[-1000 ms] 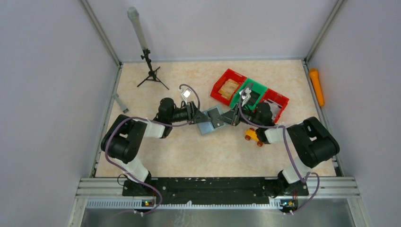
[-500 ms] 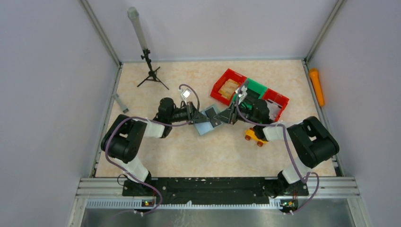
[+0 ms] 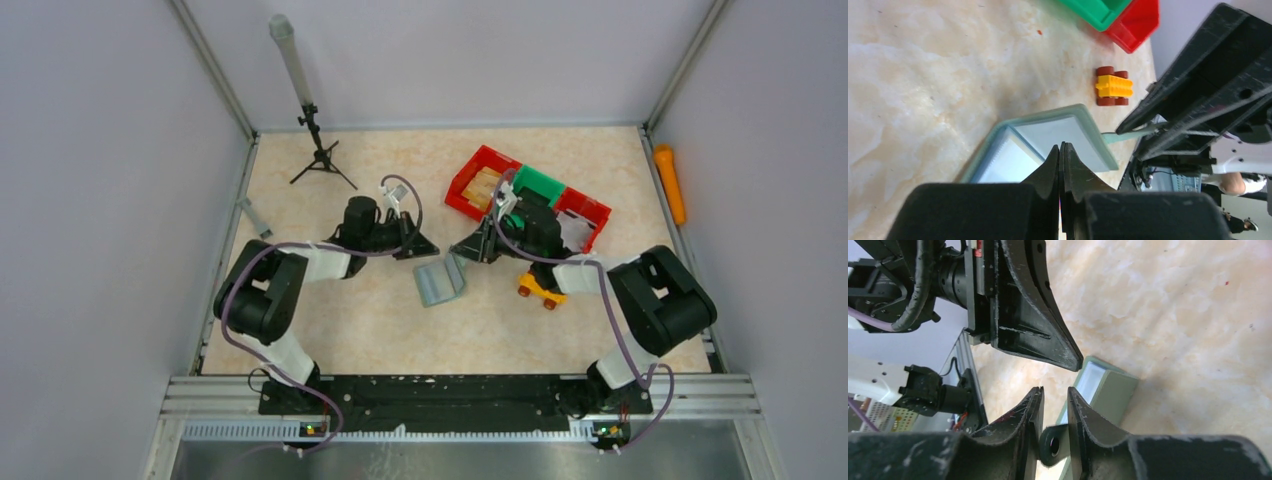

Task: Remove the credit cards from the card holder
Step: Remove the credit card from the card holder.

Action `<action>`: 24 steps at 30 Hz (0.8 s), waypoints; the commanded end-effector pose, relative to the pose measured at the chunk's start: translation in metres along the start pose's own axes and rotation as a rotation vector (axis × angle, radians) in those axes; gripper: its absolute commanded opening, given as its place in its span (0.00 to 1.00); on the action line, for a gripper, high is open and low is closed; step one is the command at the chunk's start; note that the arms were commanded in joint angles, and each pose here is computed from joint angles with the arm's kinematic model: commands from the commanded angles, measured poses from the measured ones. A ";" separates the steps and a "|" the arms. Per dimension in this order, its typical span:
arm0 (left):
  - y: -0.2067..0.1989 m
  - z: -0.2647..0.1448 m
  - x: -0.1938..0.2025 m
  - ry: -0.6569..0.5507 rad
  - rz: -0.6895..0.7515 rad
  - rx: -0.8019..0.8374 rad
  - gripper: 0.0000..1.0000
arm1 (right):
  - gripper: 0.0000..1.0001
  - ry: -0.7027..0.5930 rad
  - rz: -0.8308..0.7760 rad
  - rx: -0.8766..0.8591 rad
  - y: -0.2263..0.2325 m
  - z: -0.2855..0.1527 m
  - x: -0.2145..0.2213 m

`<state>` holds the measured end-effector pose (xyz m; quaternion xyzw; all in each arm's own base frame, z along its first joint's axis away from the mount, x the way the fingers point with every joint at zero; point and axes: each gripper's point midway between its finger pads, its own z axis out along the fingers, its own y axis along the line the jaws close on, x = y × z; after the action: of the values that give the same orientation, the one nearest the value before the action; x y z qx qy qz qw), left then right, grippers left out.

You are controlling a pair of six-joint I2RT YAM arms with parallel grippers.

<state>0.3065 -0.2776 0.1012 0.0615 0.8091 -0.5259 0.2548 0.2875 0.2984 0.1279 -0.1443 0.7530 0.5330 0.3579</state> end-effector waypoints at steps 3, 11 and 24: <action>0.015 0.016 0.010 0.084 -0.009 -0.062 0.00 | 0.40 0.008 -0.041 0.074 -0.010 0.008 -0.011; 0.033 -0.011 -0.007 -0.006 0.111 -0.294 0.02 | 0.77 0.088 -0.038 0.249 -0.040 -0.001 0.003; 0.072 0.002 0.024 0.213 0.036 -0.474 0.00 | 0.79 0.210 0.006 0.408 -0.069 -0.012 0.030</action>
<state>0.3221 -0.2500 0.0419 0.0519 0.9157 -0.3326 0.2195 0.2916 0.2696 0.0535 -0.1148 0.8726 0.3878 0.2740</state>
